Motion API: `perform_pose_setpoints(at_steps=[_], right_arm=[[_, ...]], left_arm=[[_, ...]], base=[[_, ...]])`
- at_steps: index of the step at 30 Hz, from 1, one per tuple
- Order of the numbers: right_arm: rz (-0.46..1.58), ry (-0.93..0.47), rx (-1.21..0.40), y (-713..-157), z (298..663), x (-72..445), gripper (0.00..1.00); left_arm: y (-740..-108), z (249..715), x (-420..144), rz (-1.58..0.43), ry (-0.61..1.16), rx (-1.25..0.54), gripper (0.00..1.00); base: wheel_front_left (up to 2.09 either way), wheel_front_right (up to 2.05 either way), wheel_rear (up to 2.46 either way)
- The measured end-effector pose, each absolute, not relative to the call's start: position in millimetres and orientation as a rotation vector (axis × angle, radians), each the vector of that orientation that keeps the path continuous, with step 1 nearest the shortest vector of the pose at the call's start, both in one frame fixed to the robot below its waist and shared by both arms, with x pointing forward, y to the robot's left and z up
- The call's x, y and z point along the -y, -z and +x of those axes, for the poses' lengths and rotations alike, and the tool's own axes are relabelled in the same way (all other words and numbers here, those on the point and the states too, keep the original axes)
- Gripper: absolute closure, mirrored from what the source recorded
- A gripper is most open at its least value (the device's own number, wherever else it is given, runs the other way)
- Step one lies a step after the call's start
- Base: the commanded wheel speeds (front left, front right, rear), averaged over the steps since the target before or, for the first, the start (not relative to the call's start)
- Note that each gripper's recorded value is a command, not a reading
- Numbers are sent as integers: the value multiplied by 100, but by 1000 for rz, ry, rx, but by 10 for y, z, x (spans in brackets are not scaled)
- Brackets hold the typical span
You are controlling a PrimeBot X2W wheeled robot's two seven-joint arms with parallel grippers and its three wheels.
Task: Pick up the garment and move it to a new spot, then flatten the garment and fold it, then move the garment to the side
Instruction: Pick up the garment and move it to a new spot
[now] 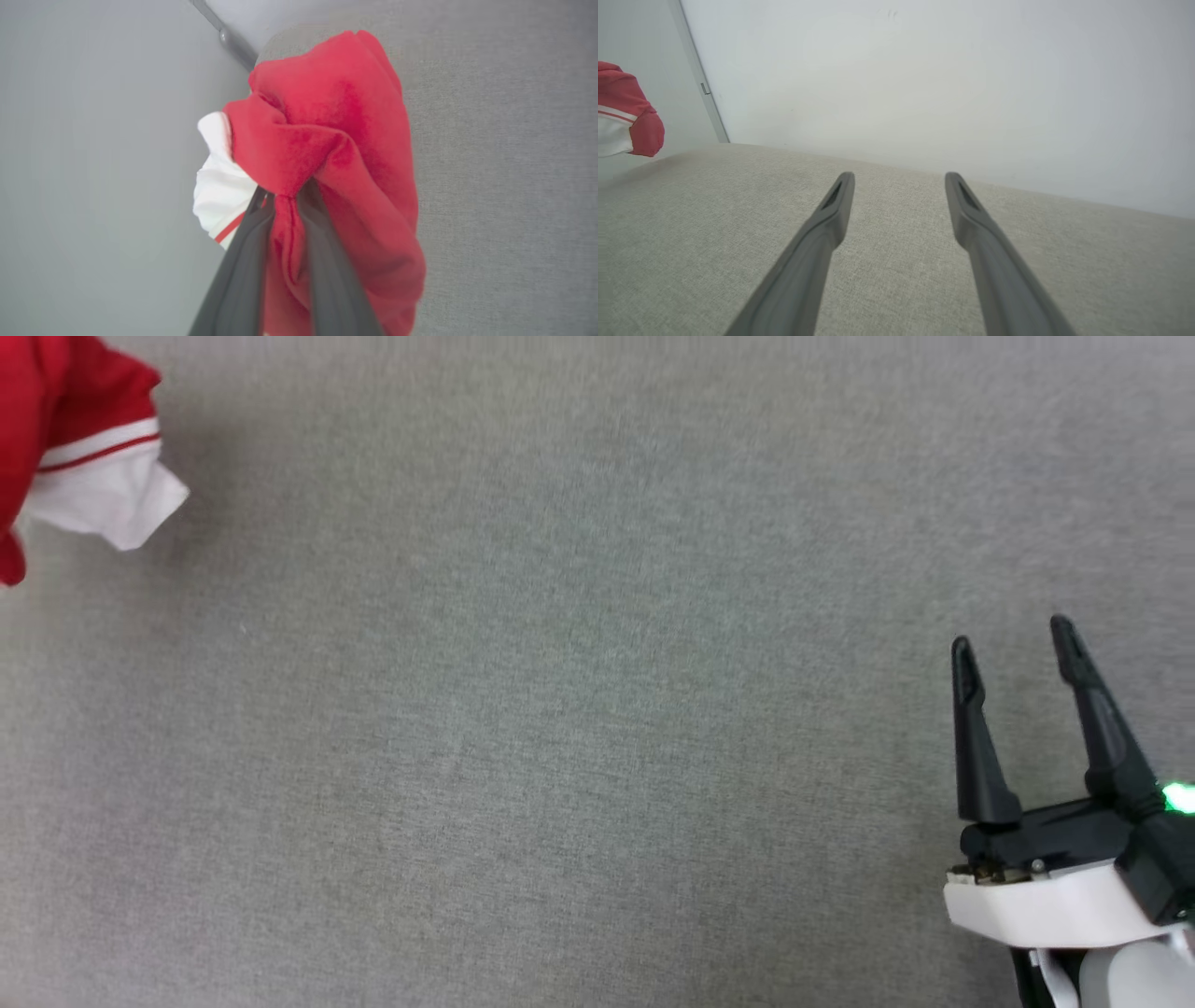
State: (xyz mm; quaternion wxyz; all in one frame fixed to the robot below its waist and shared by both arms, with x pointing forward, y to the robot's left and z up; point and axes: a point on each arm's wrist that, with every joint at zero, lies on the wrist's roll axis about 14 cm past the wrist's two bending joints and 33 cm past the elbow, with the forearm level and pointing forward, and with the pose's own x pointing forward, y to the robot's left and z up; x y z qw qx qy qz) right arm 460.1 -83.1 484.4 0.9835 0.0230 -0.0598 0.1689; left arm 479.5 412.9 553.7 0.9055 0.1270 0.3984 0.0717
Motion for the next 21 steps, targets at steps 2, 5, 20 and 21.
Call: perform_pose_setpoints(at_steps=[2,5,20,21], right_arm=[[51,-338,131,-4928,4534,845,0],[56,-318,150,-5052,4449,923,0],[31,-122,178,-5314,3995,1625,0],[28,-104,178,-5324,3964,1685,0]], left_arm=[[-5759,4829,-3996,308,-116,-783,100],[-6065,4911,-3734,359,-57,-717,100],[-6367,5454,-1503,546,463,-526,100],[-6343,5462,-1338,554,503,-518,100]], base=[[0,0,0],[0,0,0],[0,0,0],[0,0,0]])
